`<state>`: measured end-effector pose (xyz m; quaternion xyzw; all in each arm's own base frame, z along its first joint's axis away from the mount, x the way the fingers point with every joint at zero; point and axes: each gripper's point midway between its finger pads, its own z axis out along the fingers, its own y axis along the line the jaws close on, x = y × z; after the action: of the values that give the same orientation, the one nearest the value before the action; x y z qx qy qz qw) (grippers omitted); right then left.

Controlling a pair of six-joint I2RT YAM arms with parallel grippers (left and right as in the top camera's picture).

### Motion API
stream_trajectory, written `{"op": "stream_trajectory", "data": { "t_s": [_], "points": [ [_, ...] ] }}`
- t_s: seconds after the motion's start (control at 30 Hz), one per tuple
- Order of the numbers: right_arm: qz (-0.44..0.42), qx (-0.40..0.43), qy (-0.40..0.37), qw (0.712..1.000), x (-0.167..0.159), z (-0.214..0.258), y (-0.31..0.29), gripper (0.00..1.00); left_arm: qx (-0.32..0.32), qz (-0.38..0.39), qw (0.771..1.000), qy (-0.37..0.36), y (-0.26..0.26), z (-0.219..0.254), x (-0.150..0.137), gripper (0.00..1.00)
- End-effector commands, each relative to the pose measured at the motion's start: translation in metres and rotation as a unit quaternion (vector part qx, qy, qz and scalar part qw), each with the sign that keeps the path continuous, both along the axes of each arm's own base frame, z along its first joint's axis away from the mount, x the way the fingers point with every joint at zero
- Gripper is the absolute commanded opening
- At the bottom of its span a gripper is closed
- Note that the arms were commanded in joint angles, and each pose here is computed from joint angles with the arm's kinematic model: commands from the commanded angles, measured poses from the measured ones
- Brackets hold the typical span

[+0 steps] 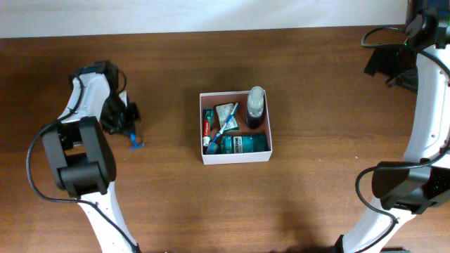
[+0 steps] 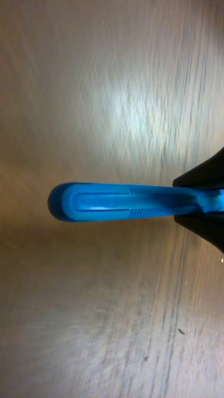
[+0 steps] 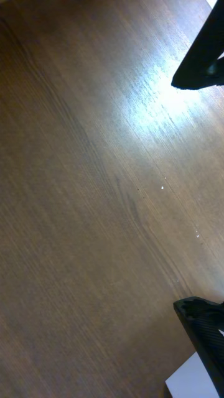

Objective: Pack container
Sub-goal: 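Lift the blue razor and carry it right into the box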

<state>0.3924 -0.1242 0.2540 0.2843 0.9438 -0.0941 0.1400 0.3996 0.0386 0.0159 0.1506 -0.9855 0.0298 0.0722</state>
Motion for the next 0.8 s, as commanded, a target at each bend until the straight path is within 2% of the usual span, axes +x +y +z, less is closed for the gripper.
{"op": "stream_trajectory", "data": {
  "t_s": [0.0,0.2,0.33,0.57,0.77],
  "points": [
    [-0.004,-0.012,-0.020,1.000,-0.003,0.016,-0.003,0.98,-0.004,-0.020,0.998,-0.052,-0.020,0.028,0.032,0.02],
    [-0.004,-0.012,-0.020,1.000,-0.003,0.016,-0.003,0.98,-0.012,-0.044,0.991,-0.130,-0.068,0.077,0.071,0.01],
    [-0.004,-0.012,-0.020,1.000,-0.003,0.016,-0.003,0.98,-0.032,-0.068,0.983,-0.167,-0.110,0.106,0.083,0.02],
    [-0.004,-0.012,-0.020,1.000,-0.003,0.016,-0.003,0.98,-0.072,-0.123,0.971,-0.194,-0.181,0.130,0.080,0.02],
    [-0.004,-0.012,-0.020,1.000,-0.003,0.016,-0.003,0.98,-0.093,-0.163,0.967,-0.173,-0.232,0.130,0.054,0.02]
  ]
}}
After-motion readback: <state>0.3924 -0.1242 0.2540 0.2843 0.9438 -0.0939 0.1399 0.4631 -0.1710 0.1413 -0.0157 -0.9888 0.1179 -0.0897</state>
